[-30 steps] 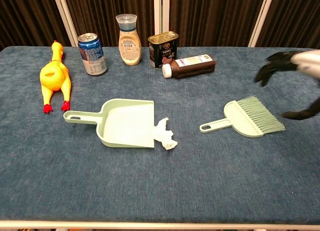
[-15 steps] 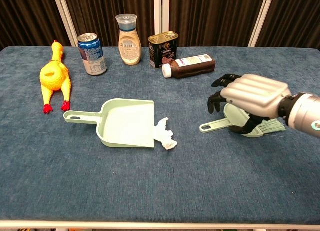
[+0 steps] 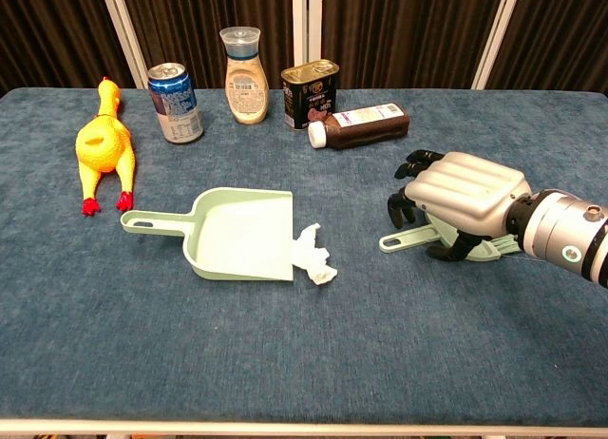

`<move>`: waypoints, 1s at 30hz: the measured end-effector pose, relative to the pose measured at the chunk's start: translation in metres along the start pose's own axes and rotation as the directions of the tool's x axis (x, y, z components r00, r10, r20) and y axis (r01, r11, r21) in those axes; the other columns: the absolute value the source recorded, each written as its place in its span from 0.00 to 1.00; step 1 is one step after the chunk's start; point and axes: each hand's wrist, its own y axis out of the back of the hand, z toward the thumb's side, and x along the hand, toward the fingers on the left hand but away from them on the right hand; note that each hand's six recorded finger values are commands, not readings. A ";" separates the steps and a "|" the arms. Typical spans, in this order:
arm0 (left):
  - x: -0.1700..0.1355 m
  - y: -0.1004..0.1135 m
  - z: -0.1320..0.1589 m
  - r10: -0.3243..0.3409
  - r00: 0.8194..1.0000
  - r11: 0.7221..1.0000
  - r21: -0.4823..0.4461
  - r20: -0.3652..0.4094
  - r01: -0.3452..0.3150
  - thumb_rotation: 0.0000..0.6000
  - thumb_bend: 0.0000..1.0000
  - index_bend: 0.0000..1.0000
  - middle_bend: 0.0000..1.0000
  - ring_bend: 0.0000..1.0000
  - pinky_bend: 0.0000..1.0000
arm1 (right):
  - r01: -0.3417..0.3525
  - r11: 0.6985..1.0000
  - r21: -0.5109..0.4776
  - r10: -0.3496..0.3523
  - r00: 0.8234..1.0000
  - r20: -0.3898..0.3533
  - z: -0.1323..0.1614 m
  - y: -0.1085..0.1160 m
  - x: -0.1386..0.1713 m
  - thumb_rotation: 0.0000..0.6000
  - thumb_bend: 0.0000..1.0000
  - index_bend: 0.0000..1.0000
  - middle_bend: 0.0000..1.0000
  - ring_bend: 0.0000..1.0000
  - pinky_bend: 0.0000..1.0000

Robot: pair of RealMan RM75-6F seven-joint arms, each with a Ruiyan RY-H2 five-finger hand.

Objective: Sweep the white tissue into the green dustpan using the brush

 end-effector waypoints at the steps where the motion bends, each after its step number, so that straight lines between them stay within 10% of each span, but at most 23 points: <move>1: 0.000 0.000 0.000 -0.001 1.000 1.000 0.000 0.000 0.001 1.00 0.20 0.26 0.29 0.22 0.22 | 0.004 1.000 0.003 -0.004 1.000 0.000 0.001 0.000 0.000 1.00 0.22 0.41 0.41 0.11 0.03; 21: -0.004 -0.003 -0.004 0.005 1.000 1.000 -0.016 -0.005 -0.005 1.00 0.20 0.26 0.29 0.22 0.22 | 0.005 0.999 0.038 -0.005 1.000 0.008 0.007 -0.007 -0.007 1.00 0.30 0.57 0.48 0.20 0.03; 30: 0.018 0.004 0.022 -0.029 0.993 0.999 -0.039 0.111 0.034 1.00 0.20 0.27 0.30 0.22 0.22 | 0.086 0.994 -0.069 -0.082 0.995 0.060 -0.017 0.016 0.001 1.00 0.39 0.68 0.55 0.28 0.06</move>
